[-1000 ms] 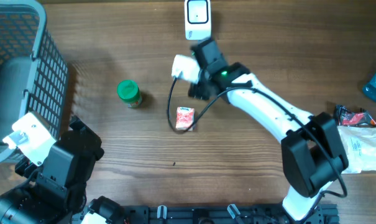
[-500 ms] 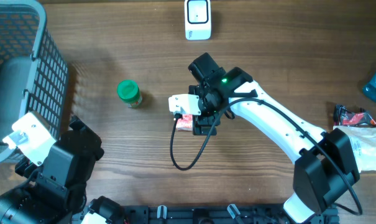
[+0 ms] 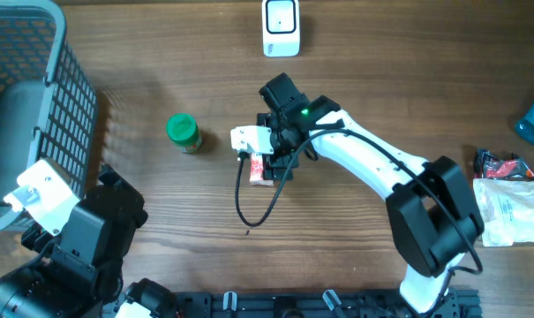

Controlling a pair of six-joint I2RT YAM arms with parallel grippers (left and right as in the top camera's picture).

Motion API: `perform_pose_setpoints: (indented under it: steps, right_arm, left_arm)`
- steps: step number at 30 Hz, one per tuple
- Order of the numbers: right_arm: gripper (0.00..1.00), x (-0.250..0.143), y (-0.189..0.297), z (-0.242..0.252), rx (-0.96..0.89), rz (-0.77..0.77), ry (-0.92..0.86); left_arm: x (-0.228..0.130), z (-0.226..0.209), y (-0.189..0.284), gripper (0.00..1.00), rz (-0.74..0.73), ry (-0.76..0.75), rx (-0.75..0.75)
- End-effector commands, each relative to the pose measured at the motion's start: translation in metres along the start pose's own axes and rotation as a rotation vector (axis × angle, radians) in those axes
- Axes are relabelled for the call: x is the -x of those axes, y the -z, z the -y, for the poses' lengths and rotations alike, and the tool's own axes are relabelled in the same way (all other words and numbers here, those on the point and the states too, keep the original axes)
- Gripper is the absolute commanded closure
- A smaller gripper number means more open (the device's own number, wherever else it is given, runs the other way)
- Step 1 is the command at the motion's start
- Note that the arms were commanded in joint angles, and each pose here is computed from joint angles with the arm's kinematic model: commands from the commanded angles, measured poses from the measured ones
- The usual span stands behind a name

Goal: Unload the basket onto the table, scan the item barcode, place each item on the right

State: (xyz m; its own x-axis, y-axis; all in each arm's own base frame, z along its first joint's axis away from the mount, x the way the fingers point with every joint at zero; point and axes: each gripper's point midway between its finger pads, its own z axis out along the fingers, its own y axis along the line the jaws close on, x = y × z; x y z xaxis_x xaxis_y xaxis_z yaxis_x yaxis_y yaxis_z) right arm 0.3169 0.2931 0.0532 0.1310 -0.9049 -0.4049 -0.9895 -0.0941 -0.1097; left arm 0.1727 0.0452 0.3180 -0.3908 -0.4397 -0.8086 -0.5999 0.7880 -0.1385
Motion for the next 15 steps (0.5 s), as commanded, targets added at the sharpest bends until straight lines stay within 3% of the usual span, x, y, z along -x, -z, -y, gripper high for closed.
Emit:
perform_pose_setpoints:
  steps: [1, 15]
  right_arm:
    - [0.0, -0.016, -0.018, -0.001, 0.018, -0.055, -0.066]
    - [0.0, -0.044, -0.047, -0.025, 0.04, -0.084, -0.113]
  left_arm:
    - [0.002, -0.001, 0.0, 0.0, 0.005, 0.024, 0.007]
    - [0.002, -0.001, 0.0, 0.0, 0.005, 0.024, 0.007]
